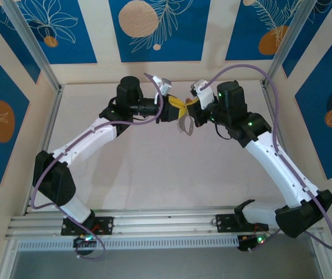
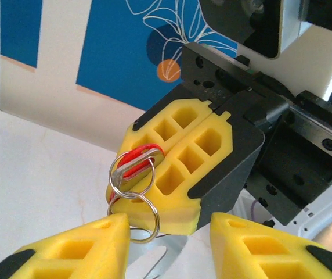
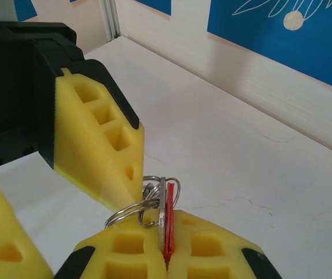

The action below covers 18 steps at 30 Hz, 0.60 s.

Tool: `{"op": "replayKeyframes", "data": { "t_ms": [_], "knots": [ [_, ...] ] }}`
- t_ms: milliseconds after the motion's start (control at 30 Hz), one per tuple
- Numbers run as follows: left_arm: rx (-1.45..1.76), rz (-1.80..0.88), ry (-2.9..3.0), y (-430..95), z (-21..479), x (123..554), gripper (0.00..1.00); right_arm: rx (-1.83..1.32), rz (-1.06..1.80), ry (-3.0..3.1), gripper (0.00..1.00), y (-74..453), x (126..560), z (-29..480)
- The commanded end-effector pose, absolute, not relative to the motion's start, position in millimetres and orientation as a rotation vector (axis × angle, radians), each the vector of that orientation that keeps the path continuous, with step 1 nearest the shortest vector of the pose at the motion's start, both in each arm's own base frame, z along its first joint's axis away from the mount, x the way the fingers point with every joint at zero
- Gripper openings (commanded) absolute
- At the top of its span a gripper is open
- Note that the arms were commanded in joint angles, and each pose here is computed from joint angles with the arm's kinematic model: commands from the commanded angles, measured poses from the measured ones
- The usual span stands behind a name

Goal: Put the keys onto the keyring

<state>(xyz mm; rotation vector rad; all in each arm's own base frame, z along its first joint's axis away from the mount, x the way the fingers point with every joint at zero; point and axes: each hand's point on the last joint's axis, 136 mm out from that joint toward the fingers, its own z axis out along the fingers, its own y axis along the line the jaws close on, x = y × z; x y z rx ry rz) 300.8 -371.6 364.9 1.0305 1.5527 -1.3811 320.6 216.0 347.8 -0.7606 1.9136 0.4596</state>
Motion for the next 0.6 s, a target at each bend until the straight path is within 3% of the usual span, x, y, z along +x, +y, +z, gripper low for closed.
{"op": "replayKeyframes", "data": {
  "t_ms": [0,367,567],
  "knots": [
    [0.997,-1.308,1.526,-359,380,299,0.45,-0.754,0.458,1.875,0.00,217,324,365],
    [0.682,-1.083,1.559,-292,385,332,0.57,-0.761,0.497,1.953,0.00,232,349,333],
    [0.600,-1.025,1.582,-266,383,336,0.59,-0.770,0.562,2.006,0.00,253,369,307]
  ]
}}
